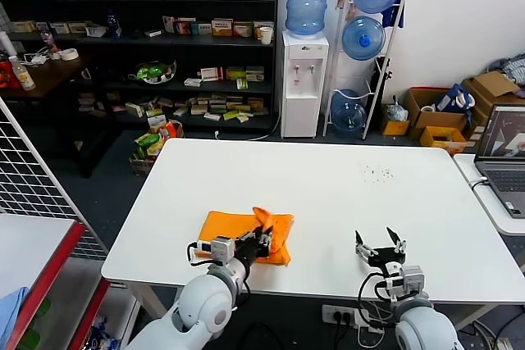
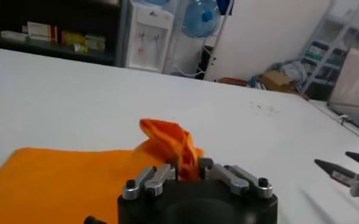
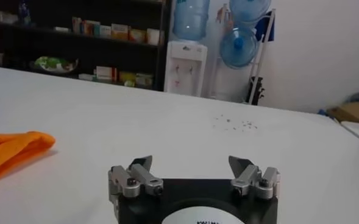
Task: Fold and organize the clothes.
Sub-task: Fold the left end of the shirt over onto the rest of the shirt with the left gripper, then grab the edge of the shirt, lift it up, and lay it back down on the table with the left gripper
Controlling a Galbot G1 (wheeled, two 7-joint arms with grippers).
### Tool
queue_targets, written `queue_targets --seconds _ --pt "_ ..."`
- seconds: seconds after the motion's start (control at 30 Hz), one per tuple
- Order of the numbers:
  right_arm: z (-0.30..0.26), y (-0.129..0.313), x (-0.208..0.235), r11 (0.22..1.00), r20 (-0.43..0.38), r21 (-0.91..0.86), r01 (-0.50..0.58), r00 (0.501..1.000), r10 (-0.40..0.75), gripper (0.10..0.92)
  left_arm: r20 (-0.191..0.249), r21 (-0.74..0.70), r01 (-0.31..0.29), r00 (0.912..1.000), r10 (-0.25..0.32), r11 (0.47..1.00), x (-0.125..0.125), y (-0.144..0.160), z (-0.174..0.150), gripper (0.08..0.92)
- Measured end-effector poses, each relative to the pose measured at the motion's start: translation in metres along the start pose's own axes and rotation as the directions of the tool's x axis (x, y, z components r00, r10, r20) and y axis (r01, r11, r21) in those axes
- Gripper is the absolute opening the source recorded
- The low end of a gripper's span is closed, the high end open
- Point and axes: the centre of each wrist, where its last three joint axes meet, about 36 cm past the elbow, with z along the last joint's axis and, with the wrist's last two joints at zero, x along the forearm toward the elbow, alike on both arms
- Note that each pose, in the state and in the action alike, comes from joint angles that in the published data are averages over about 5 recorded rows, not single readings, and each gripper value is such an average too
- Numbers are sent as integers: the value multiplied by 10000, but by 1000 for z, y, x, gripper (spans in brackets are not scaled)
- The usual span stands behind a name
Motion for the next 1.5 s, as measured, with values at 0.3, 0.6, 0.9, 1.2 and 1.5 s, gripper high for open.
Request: queue_targets --seconds 0.3,0.6,0.9,1.2,1.5 --pt "1 2 -2 9999 -58 89 109 9999 -108 823 594 565 -221 9981 187 9982 -3 -10 -2 616" --pt "1 2 -7 9993 -39 146 346 9994 -345 823 501 -41 363 9981 -360 9993 11 35 -5 816" --pt "4 1 -8 9986 -139 220 480 9988 -477 823 -224 -975 897 9955 -923 9912 27 110 -25 823" --pt "6 -2 -8 9983 -211 245 523 9984 -518 823 -1278 -852 980 9859 -1084 9915 29 168 -35 823" --pt "7 -4 -9 9983 -249 242 523 9984 -517 823 -1964 -349 869 9762 -921 9956 19 195 -30 823"
